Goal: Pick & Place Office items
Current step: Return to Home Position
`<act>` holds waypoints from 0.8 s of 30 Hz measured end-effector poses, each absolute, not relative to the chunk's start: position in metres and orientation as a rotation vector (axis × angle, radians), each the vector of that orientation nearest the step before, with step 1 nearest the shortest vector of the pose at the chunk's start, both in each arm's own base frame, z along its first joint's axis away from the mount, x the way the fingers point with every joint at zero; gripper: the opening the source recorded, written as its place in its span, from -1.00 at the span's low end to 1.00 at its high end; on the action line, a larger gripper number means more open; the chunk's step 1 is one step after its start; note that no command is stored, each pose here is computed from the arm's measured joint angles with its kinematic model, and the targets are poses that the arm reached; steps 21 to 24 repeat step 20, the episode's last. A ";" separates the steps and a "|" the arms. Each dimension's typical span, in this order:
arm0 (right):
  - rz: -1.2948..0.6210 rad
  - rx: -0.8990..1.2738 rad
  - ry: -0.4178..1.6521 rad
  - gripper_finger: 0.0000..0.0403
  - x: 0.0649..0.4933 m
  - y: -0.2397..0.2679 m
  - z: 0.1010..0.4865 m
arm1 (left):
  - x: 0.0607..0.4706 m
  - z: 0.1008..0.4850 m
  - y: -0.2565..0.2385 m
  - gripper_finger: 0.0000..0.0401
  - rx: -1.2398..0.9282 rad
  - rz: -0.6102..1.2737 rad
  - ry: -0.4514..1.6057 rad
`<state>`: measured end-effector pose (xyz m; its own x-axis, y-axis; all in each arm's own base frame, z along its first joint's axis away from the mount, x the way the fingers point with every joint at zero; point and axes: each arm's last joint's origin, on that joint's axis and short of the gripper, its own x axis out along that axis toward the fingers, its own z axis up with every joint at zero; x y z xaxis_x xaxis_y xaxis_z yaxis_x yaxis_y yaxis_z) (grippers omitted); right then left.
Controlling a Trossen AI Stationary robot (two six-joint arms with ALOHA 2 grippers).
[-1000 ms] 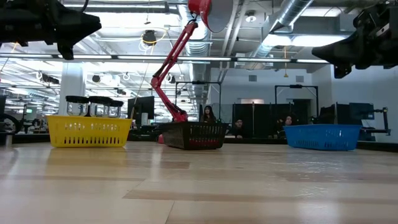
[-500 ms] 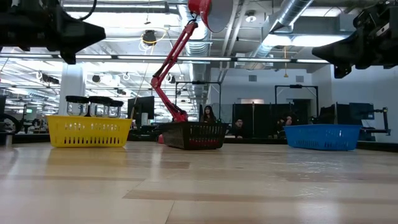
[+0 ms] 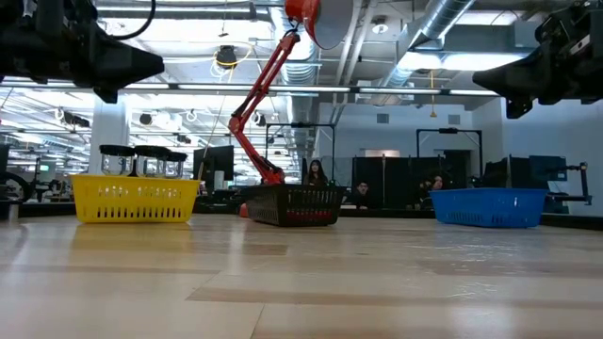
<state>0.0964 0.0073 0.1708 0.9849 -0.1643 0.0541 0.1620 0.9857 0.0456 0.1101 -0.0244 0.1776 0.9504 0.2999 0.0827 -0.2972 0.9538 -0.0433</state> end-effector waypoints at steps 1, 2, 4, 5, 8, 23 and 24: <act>-0.164 0.041 -0.058 -1.00 0.096 0.007 0.171 | 0.110 0.178 -0.024 -0.67 -0.036 0.304 -0.094; -0.164 0.041 -0.058 -1.00 0.096 0.007 0.171 | 0.110 0.178 -0.024 -0.67 -0.037 0.304 -0.095; -0.164 0.041 -0.058 -1.00 0.096 0.007 0.171 | 0.110 0.178 -0.024 -0.67 -0.034 0.303 -0.095; -0.164 0.041 -0.058 -1.00 0.096 0.007 0.171 | 0.110 0.178 -0.024 -0.67 -0.036 0.294 -0.097; -0.164 0.041 -0.058 -1.00 0.096 0.007 0.171 | 0.111 0.178 -0.029 -0.67 -0.026 0.140 -0.099; -0.164 0.041 -0.057 -1.00 0.096 0.007 0.171 | 0.111 0.180 -0.021 -0.67 -0.054 -0.082 -0.121; -0.164 0.041 -0.057 -1.00 0.096 0.007 0.171 | 0.111 0.180 -0.021 -0.67 -0.054 -0.082 -0.121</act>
